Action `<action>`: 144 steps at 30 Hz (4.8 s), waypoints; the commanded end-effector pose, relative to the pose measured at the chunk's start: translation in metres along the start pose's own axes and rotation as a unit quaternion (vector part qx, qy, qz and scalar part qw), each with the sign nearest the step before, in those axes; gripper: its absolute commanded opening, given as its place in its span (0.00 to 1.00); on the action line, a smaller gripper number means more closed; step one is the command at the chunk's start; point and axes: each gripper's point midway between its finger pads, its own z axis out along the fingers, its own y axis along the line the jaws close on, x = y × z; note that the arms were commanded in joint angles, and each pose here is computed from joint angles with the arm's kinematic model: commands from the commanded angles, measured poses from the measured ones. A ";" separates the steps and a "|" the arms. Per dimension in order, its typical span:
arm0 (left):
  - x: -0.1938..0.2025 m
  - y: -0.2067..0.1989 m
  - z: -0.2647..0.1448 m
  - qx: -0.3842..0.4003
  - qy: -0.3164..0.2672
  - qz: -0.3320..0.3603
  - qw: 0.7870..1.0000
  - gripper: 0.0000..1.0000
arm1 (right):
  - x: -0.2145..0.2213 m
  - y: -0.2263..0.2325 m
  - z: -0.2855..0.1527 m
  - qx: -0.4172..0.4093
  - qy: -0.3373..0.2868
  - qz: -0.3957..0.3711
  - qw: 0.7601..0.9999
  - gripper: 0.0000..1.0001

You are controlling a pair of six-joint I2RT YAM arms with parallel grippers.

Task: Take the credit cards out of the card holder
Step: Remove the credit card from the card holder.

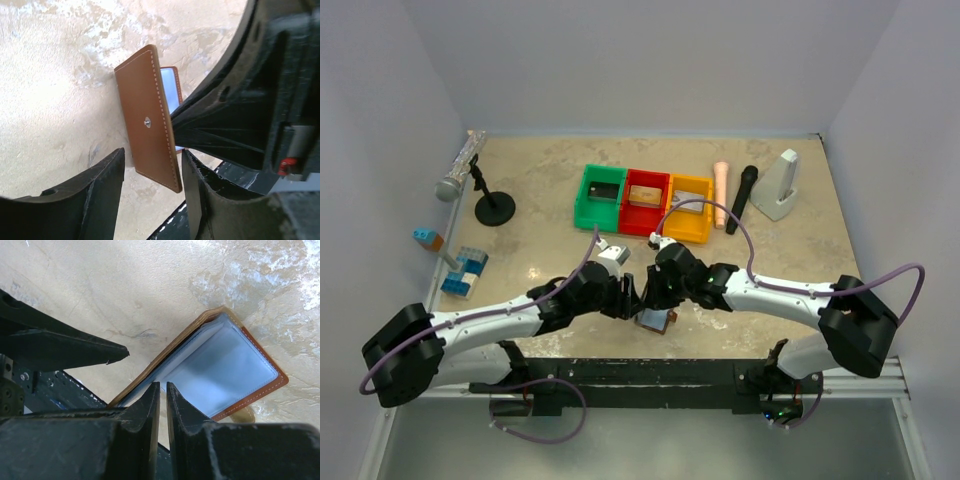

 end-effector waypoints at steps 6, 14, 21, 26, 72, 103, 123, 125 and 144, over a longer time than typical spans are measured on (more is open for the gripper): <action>0.004 0.002 0.008 -0.004 0.010 0.021 1.000 0.41 | -0.010 0.013 -0.003 -0.025 -0.014 0.004 1.000 0.15; 0.011 0.012 0.013 -0.027 0.022 0.006 0.999 0.16 | -0.006 0.007 -0.005 -0.020 -0.015 -0.003 1.000 0.17; 0.023 0.036 0.012 -0.079 0.019 -0.034 0.996 0.03 | 0.013 -0.023 0.007 0.013 -0.001 0.009 1.000 0.12; 0.034 0.051 0.010 -0.109 0.023 -0.061 0.992 0.00 | 0.022 -0.038 0.013 0.038 0.006 0.026 0.999 0.00; 0.074 0.134 -0.026 -0.256 0.062 -0.184 0.947 0.47 | 0.049 -0.083 0.023 0.123 0.067 0.036 0.990 0.00; -0.043 0.007 0.013 0.011 -0.046 -0.071 0.996 0.27 | 0.045 -0.082 0.023 0.120 0.093 -0.044 0.987 0.00; 0.024 0.088 0.028 -0.150 0.016 -0.112 0.982 0.20 | 0.038 -0.079 -0.011 0.121 0.062 -0.032 0.990 0.20; 0.026 0.090 0.027 -0.153 0.016 -0.114 0.981 0.20 | 0.040 -0.083 -0.015 0.130 0.063 -0.028 0.989 0.26; 0.037 0.087 0.018 -0.137 0.013 -0.127 0.982 0.19 | 0.035 -0.103 -0.015 0.192 0.052 -0.009 0.980 0.39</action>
